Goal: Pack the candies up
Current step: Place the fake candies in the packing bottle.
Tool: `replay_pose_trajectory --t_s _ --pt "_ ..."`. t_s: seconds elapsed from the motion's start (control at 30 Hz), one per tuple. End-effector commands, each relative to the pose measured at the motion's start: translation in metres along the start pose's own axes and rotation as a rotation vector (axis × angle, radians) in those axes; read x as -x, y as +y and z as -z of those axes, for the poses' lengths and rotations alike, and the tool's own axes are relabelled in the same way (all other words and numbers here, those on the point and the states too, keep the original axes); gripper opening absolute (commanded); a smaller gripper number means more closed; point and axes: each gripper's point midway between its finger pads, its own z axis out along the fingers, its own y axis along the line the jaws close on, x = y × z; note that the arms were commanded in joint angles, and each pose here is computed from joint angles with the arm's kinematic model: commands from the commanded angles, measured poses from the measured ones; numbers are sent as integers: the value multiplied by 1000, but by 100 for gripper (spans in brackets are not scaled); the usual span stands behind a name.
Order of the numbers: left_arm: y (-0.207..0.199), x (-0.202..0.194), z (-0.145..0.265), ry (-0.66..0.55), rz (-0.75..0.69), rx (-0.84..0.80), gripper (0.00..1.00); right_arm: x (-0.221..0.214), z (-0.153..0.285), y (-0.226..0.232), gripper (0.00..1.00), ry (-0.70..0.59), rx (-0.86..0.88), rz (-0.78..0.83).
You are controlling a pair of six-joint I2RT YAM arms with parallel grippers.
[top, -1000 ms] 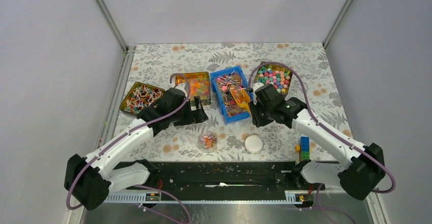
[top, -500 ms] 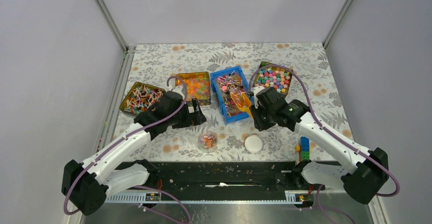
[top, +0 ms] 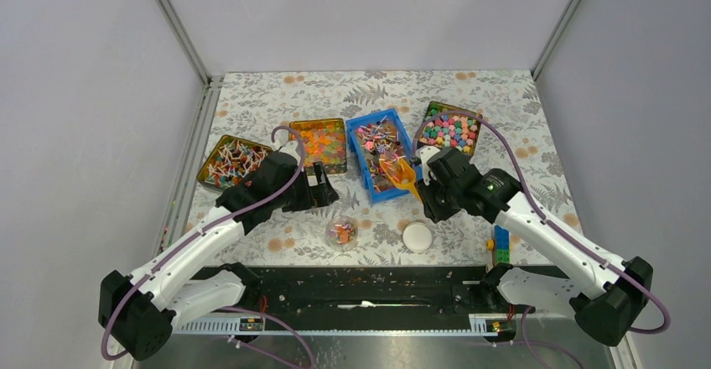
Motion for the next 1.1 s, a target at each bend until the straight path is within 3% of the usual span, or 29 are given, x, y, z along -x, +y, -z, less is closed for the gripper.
replay_pose_trajectory --t_s 0.0,1.07 --pt "-3 10 3 -58 -13 -14 97 13 17 5 0 -66 16 30" --pt "4 19 13 -130 19 12 97 1 49 47 0 -84 186 175"
